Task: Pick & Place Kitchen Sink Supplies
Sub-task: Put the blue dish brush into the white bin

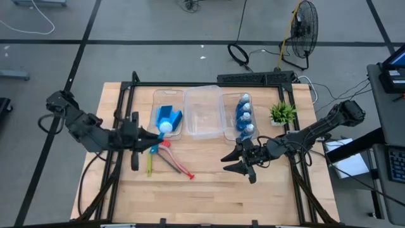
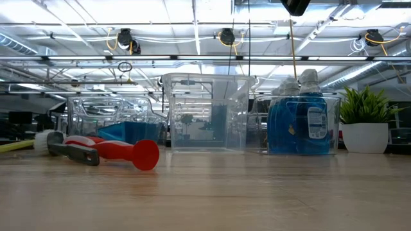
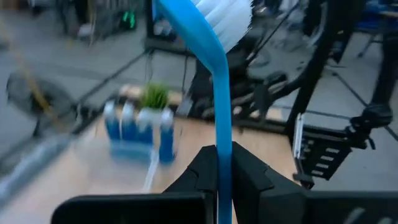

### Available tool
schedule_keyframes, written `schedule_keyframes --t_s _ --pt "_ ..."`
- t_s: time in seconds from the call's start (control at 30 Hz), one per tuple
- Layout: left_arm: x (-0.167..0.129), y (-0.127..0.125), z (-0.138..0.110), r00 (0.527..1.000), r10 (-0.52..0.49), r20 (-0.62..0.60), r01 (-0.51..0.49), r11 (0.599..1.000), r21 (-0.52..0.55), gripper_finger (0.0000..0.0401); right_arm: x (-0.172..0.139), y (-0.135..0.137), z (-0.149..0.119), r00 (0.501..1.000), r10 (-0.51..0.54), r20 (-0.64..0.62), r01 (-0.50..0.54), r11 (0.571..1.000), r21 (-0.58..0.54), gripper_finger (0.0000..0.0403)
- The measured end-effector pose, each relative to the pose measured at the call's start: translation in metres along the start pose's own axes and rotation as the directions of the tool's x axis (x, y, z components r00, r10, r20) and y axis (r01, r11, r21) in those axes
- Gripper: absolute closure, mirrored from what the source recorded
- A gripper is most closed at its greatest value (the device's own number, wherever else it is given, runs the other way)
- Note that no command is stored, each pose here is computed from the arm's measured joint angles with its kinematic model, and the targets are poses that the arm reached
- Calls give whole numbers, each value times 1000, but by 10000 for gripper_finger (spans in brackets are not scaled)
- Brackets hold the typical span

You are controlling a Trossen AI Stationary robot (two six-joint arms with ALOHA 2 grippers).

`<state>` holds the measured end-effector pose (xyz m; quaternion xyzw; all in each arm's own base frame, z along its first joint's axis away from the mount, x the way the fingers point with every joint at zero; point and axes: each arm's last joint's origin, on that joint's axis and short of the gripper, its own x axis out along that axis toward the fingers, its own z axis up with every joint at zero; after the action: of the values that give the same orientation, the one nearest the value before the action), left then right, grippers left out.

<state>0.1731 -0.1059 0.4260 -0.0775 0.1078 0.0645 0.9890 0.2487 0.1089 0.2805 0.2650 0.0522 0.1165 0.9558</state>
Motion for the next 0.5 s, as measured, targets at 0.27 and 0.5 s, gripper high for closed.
schedule_keyframes --t_s 0.27,0.5 --pt "2 -3 12 993 -90 77 85 995 58 382 0 0 0 1000 0 0 0 1000 -15 236" --pt "15 7 15 992 61 113 -50 995 -91 382 0 0 0 1000 0 0 0 1000 -15 236"
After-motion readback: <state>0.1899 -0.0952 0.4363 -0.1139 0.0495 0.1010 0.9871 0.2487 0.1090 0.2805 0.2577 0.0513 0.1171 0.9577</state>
